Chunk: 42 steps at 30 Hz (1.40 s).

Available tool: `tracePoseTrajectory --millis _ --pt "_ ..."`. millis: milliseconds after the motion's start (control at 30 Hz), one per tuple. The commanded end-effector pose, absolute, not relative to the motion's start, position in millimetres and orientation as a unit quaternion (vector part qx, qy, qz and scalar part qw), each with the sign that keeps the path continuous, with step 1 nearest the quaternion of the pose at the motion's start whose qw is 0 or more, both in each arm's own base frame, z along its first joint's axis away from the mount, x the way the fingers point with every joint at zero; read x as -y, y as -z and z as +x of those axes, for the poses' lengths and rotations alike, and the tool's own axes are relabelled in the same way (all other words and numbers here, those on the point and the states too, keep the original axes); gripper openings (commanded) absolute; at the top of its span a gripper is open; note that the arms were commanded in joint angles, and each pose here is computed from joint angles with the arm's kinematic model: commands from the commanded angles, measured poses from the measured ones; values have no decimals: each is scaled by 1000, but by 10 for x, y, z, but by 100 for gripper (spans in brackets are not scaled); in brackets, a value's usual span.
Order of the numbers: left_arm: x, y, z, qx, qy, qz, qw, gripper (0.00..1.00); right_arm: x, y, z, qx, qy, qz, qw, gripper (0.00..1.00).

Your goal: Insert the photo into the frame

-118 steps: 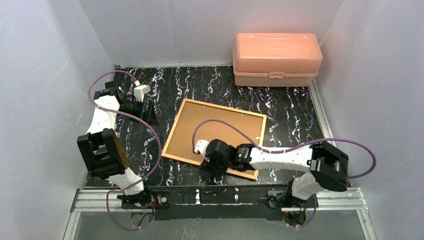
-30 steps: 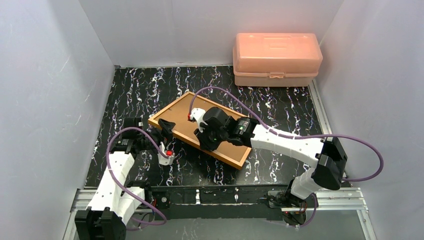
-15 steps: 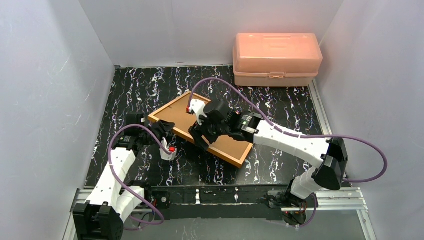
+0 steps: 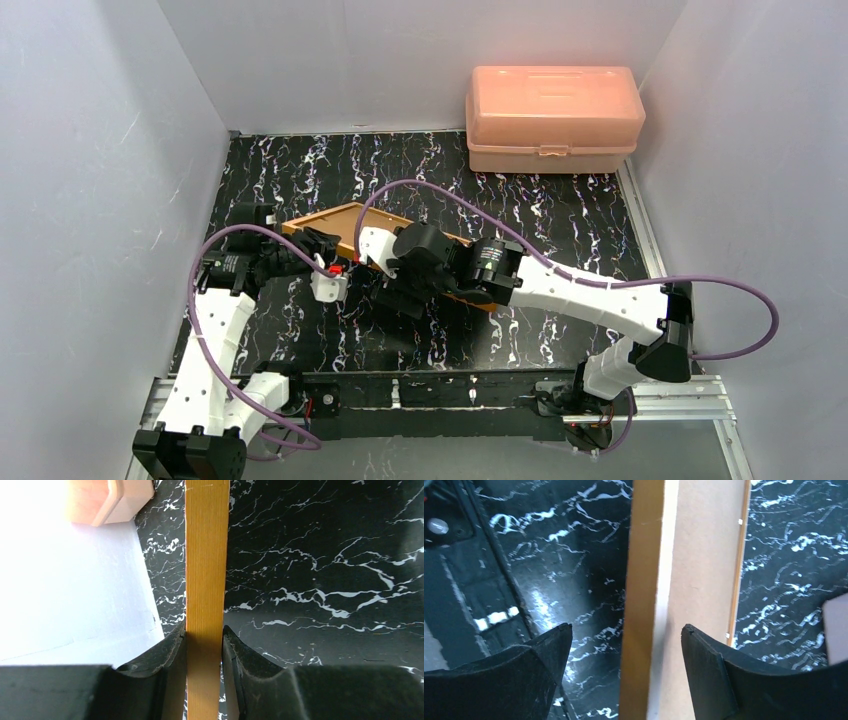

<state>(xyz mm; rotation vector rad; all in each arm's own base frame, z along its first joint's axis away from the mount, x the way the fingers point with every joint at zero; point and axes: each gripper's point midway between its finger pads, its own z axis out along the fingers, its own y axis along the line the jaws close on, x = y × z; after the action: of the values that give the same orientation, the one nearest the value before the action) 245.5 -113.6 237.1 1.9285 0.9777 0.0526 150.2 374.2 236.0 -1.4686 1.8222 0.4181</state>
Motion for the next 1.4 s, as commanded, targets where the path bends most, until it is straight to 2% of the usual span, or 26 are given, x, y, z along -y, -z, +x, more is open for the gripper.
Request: tracePoseTrajectory --millis 0,133,267,467,500,533,633,667,700,833,1000,1100,1200,1367 --pt "1257 -2605 2298 -381 5 777 500 24 -3620 -2608 1735 -694 -92 -578 420 86" --pt "1254 -2675 2274 -392 9 770 504 23 -3568 -2606 1810 -685 -59 -586 429 73" --pt "1244 -2697 2274 -404 12 763 505 23 -3522 -2655 1904 -682 -33 -578 447 53" --pt "1267 -2735 2265 -412 23 753 513 26 -3528 -2811 1946 -676 -31 -563 475 44" --pt "1268 -2755 2277 -415 23 749 516 34 -3539 -2862 1949 -674 -36 -559 481 42" --pt "1267 -2779 2295 -421 22 743 521 47 -3553 -2906 1951 -673 -40 -556 487 40" --pt "1256 -2901 2387 -453 25 710 539 64 -3629 -3081 1950 -669 -62 -541 505 36" --pt "1249 -2939 2414 -468 30 695 545 77 -3652 -3124 1961 -671 -65 -536 508 35" --pt "1240 -3000 2449 -482 34 677 555 85 -3676 -3154 1969 -673 -67 -532 509 34" --pt "1132 -3202 2621 -544 68 588 595 97 -3796 -3214 2031 -689 -68 -520 500 30" --pt "699 -3515 2853 -626 137 445 625 98 -4037 -3302 2160 -714 -101 -492 487 26" --pt "383 -3546 2986 -677 192 352 618 98 -4195 -3439 2302 -731 -152 -460 480 23" --pt "98 -3369 3120 -728 224 259 594 98 -4307 -3605 2551 -755 -236 -394 467 19" --pt "-135 -2883 3151 -806 211 154 531 98 -4310 -3553 2982 -788 -338 -284 429 18"
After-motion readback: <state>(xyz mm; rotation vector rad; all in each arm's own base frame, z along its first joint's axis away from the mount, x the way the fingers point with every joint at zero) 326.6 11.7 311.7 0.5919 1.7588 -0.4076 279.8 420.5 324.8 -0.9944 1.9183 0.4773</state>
